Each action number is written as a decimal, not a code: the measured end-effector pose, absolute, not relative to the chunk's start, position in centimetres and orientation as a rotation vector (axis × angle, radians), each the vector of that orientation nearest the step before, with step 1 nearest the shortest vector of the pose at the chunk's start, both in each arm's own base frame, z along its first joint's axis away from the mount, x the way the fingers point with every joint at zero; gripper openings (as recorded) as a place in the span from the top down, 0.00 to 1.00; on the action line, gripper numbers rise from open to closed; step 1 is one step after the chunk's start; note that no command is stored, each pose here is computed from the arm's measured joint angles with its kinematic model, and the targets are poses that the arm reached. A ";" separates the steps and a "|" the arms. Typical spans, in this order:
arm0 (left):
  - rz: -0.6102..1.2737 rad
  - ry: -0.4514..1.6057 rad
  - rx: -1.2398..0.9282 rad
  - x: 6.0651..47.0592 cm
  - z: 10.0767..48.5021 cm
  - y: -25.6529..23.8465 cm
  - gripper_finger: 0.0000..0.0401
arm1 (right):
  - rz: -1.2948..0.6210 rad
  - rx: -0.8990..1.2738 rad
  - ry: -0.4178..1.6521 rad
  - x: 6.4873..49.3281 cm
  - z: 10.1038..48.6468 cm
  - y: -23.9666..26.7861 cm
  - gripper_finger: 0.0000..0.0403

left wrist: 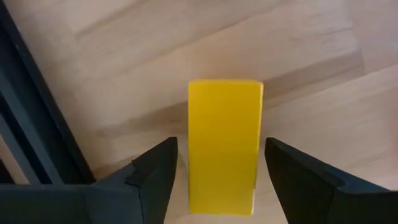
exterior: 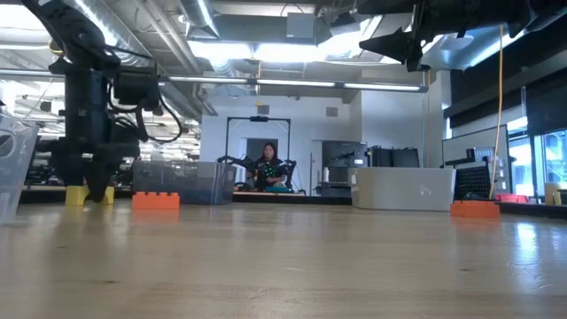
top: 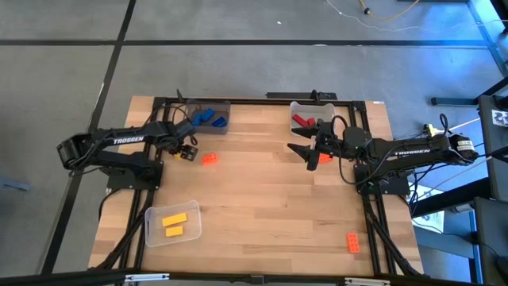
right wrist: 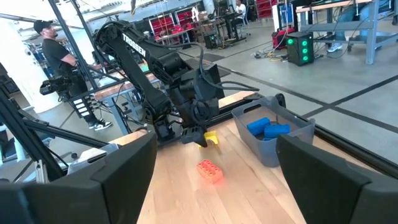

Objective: Sort & place blocks by color
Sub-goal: Put the yellow arch block into the white transparent bin

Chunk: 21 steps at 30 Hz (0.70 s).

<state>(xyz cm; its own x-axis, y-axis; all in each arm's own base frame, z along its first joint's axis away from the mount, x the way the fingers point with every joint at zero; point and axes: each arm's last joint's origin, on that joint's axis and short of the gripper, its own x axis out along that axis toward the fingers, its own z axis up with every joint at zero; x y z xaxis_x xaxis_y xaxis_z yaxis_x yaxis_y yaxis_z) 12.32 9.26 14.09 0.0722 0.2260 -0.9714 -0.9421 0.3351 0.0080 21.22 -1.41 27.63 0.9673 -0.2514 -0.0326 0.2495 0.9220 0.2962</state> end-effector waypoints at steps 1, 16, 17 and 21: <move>1.036 1.157 -0.810 12.3 14.1 9.2 0.43 | -0.257 0.303 -0.006 21.2 27.6 -1.4 0.18; 0.884 0.962 -0.794 14.3 16.7 9.1 0.70 | -0.258 0.332 -0.010 21.2 27.6 -1.4 0.18; 0.854 0.917 -0.767 14.6 17.4 9.1 0.70 | -0.258 0.333 -0.010 21.2 27.6 -1.4 0.18; 0.655 0.645 -0.635 16.5 21.6 8.6 0.70 | -0.258 0.334 -0.012 21.2 27.6 -1.4 0.18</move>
